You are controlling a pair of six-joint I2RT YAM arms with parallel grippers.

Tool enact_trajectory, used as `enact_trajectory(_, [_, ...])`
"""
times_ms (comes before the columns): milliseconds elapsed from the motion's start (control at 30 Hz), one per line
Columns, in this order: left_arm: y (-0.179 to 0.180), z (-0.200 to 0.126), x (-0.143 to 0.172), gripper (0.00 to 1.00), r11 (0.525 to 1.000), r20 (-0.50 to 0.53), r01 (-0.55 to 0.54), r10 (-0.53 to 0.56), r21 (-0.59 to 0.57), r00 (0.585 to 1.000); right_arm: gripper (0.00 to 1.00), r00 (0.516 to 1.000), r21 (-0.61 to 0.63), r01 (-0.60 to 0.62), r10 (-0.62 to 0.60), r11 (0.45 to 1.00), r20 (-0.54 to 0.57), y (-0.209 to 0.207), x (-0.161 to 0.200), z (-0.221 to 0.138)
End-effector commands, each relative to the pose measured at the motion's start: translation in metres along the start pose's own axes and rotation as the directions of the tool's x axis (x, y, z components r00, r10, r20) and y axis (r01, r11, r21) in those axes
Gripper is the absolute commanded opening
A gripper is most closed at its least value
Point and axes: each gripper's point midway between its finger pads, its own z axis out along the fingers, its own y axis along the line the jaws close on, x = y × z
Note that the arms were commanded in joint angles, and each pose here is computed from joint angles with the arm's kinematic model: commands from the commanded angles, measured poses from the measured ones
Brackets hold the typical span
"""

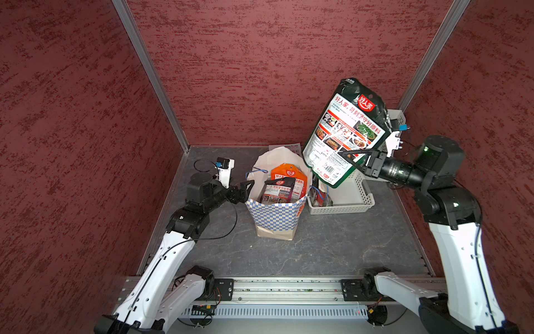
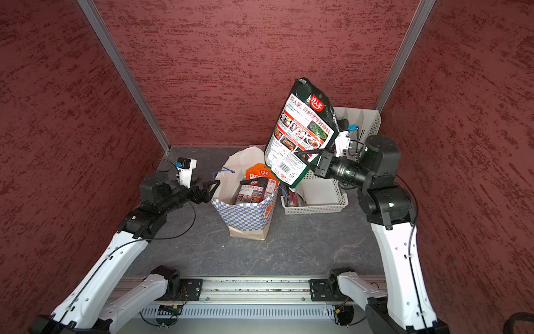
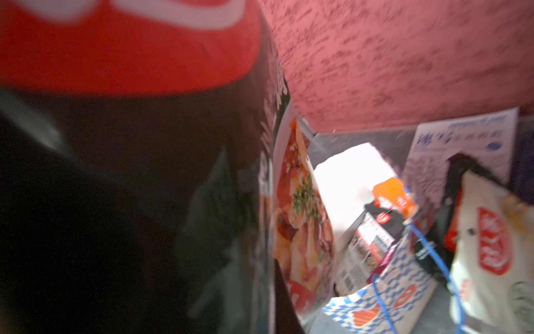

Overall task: Place the condiment packets inside the bag
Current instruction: Place the condiment packet in the paper bag.

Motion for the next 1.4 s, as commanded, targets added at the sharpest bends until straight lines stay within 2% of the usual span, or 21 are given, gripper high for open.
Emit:
enact_trajectory(0, [0.005,0.004,-0.011,0.85,0.999,-0.012,0.031,-0.032,-0.035,0.999,0.0,0.992,-0.066,-0.106,0.101,0.992,-0.077,0.017,0.01,0.025])
enact_trajectory(133, [0.012,0.007,-0.018,0.72,0.995,-0.011,0.071,-0.072,-0.069,0.997,0.0,0.962,-0.022,-0.202,0.194,0.979,-0.193,0.009,0.024,0.065])
enact_trajectory(267, [0.012,0.007,-0.026,0.54,0.994,0.026,0.089,-0.087,-0.059,0.996,0.0,0.929,0.057,-0.264,0.27,0.963,-0.252,0.001,0.033,0.09])
enact_trajectory(367, [0.016,0.007,-0.028,0.37,0.99,0.036,0.119,-0.117,-0.07,0.993,0.0,0.89,0.177,-0.325,0.364,0.929,-0.274,-0.02,0.04,0.103])
enact_trajectory(433, [0.02,0.005,-0.029,0.25,0.986,0.051,0.147,-0.143,-0.081,0.988,0.0,0.865,0.213,-0.359,0.41,0.909,-0.291,-0.028,0.046,0.113])
enact_trajectory(633, [0.025,-0.008,-0.03,0.07,0.965,0.13,0.253,-0.243,-0.068,0.961,0.0,0.773,0.268,-0.428,0.503,0.863,-0.386,-0.029,0.08,0.144])
enact_trajectory(800, [0.022,-0.011,-0.026,0.0,0.945,0.161,0.327,-0.321,-0.011,0.933,0.0,0.711,0.355,-0.469,0.584,0.809,-0.392,-0.04,0.096,0.152])
enact_trajectory(967, [0.018,-0.008,-0.026,0.0,0.943,0.151,0.333,-0.332,0.022,0.931,0.0,0.63,0.417,-0.524,0.667,0.743,-0.397,-0.044,0.109,0.154])
enact_trajectory(1133, [0.017,-0.005,-0.024,0.0,0.943,0.142,0.331,-0.332,0.035,0.932,0.0,0.581,0.454,-0.556,0.716,0.696,-0.387,-0.043,0.115,0.149])
enact_trajectory(1267, [0.01,-0.004,-0.026,0.0,0.946,0.147,0.314,-0.323,0.081,0.935,0.0,0.52,0.475,-0.587,0.755,0.656,-0.399,-0.051,0.13,0.16])
enact_trajectory(1367, [0.006,-0.003,-0.028,0.0,0.945,0.143,0.31,-0.323,0.103,0.936,0.0,0.51,0.476,-0.589,0.757,0.653,-0.407,-0.057,0.133,0.172])
